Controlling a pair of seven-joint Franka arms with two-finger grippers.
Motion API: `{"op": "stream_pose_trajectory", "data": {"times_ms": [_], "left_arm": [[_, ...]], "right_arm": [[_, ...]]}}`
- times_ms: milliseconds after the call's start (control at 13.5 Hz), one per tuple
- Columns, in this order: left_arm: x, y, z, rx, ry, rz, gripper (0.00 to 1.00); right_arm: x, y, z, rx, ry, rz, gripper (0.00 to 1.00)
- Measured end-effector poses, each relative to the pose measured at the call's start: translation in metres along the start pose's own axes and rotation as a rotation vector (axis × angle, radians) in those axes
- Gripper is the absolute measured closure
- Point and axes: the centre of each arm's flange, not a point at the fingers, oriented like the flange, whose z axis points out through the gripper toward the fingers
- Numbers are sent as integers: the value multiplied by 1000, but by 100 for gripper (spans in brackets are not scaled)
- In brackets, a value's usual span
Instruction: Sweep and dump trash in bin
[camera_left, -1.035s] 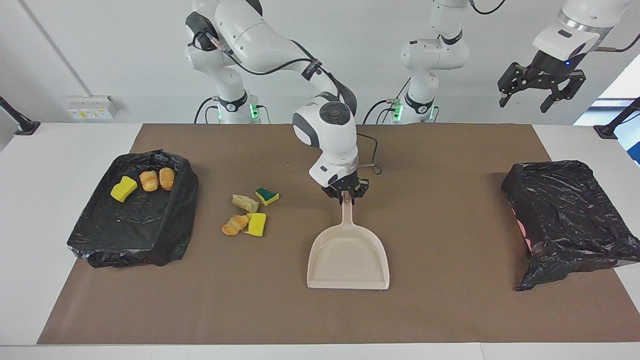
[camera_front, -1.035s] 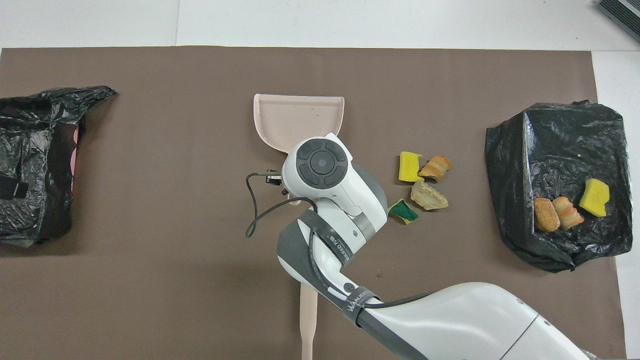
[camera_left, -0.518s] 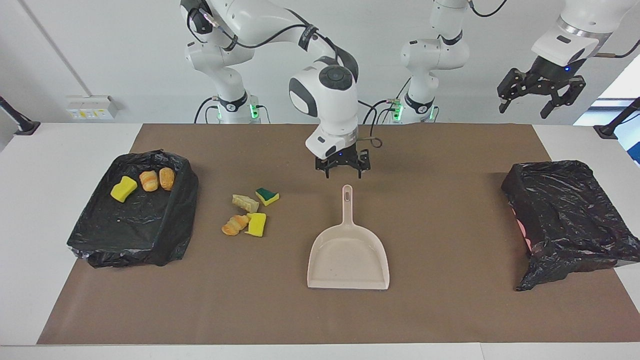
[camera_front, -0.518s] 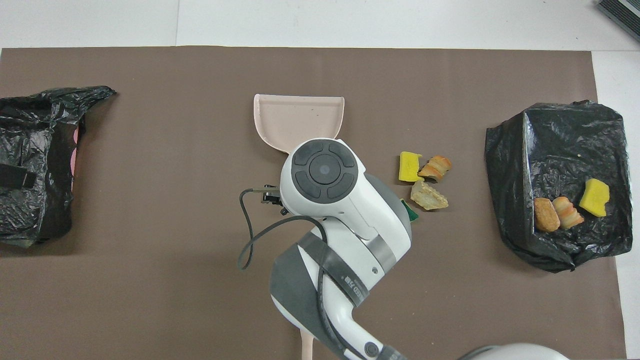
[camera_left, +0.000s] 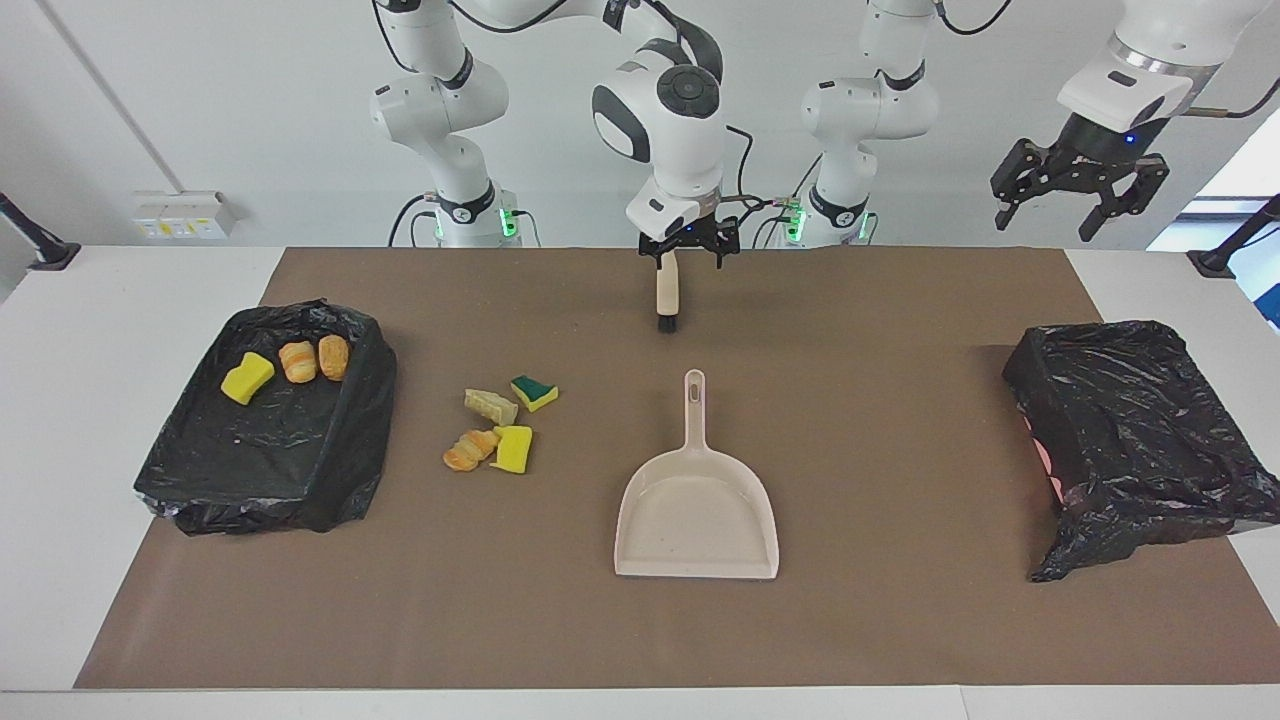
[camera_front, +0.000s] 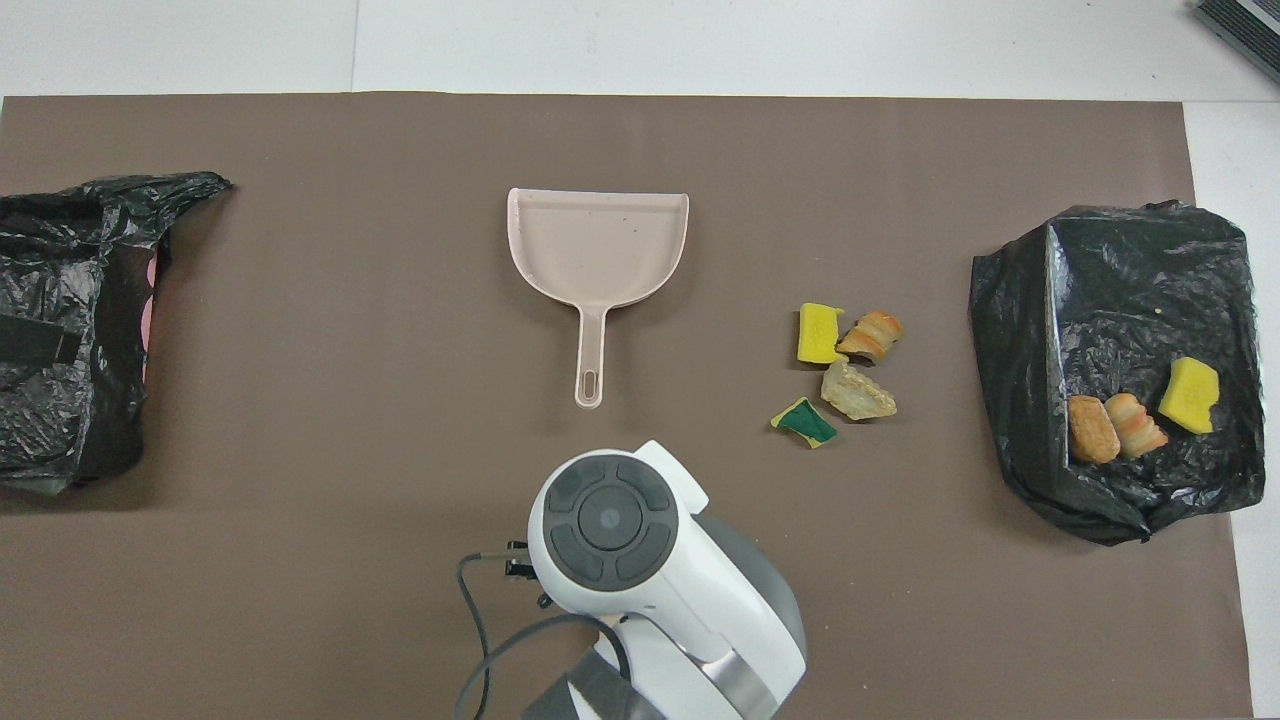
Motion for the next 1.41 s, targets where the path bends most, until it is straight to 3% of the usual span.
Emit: {"op": "stream_pose_trajectory", "data": {"times_ms": [370, 740, 1183, 1331, 1405], "left_arm": [[59, 68, 57, -7, 6, 26, 0], [100, 167, 117, -16, 7, -10, 0], [124, 301, 205, -38, 36, -90, 0], [125, 328, 236, -41, 36, -90, 0], [124, 336, 251, -42, 35, -88, 0]], "right_arm": [[-76, 12, 72, -22, -53, -16, 0], [-113, 24, 121, 31, -56, 8, 0], [-145, 42, 144, 3, -26, 11, 0], [-148, 44, 143, 4, -20, 7, 7], [-147, 44, 143, 8, -17, 7, 19]]}}
